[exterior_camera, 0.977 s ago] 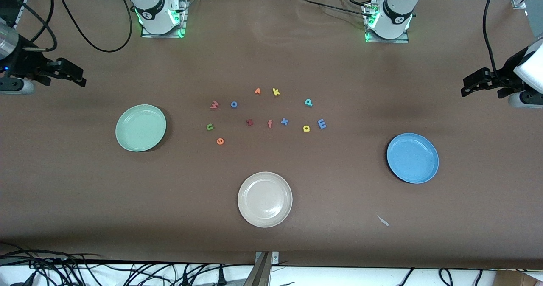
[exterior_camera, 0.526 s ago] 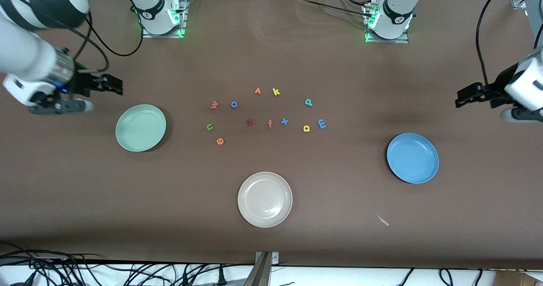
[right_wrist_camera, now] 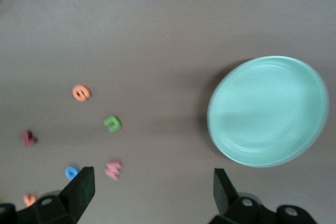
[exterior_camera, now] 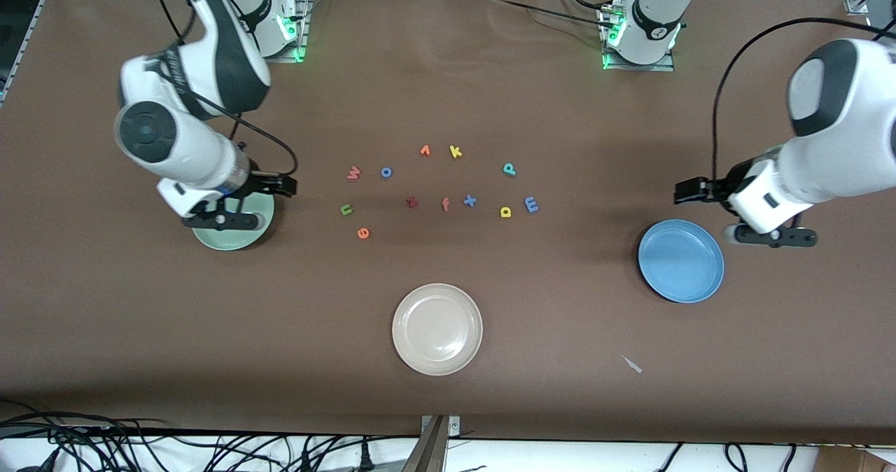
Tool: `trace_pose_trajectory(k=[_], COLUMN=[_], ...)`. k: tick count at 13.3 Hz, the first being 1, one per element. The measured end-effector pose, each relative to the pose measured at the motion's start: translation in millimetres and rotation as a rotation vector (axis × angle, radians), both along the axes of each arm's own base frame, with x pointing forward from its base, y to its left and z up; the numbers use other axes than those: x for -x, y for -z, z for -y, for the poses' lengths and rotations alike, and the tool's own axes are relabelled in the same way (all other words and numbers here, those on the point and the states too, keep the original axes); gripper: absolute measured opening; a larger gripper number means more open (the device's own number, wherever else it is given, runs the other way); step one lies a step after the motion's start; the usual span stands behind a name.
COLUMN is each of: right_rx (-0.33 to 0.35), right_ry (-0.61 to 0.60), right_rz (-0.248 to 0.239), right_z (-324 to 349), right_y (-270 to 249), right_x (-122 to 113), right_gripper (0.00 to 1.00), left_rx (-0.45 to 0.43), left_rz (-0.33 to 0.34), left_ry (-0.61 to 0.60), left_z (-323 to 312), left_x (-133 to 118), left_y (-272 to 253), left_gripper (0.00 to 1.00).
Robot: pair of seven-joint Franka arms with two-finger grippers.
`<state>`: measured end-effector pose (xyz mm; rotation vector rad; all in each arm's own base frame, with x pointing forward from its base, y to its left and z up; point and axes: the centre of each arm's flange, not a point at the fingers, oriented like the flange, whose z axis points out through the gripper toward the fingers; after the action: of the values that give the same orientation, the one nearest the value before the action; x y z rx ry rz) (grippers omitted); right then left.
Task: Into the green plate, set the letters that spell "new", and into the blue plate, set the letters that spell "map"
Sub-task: 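Move the right gripper and the left gripper toward the foam letters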
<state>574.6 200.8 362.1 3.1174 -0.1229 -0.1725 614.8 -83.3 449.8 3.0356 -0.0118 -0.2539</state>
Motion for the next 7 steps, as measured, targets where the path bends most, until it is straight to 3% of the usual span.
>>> trace_pose_trajectory(k=[2, 4, 7], right_rx=[-0.002, 0.045, 0.101], right_ry=[0.086, 0.182, 0.405], right_rz=[0.037, 0.037, 0.082], right_z=[-18, -37, -60], right_y=[47, 85, 124], right_x=[12, 26, 33], right_gripper=[1.0, 0.98, 0.88], left_rx=[-0.012, -0.02, -0.014], left_rz=[0.03, 0.061, 0.113], left_ry=[-0.048, -0.092, -0.161], left_z=[45, 96, 153], left_x=[8, 24, 55], left_y=[27, 56, 103], left_gripper=[1.0, 1.0, 1.0])
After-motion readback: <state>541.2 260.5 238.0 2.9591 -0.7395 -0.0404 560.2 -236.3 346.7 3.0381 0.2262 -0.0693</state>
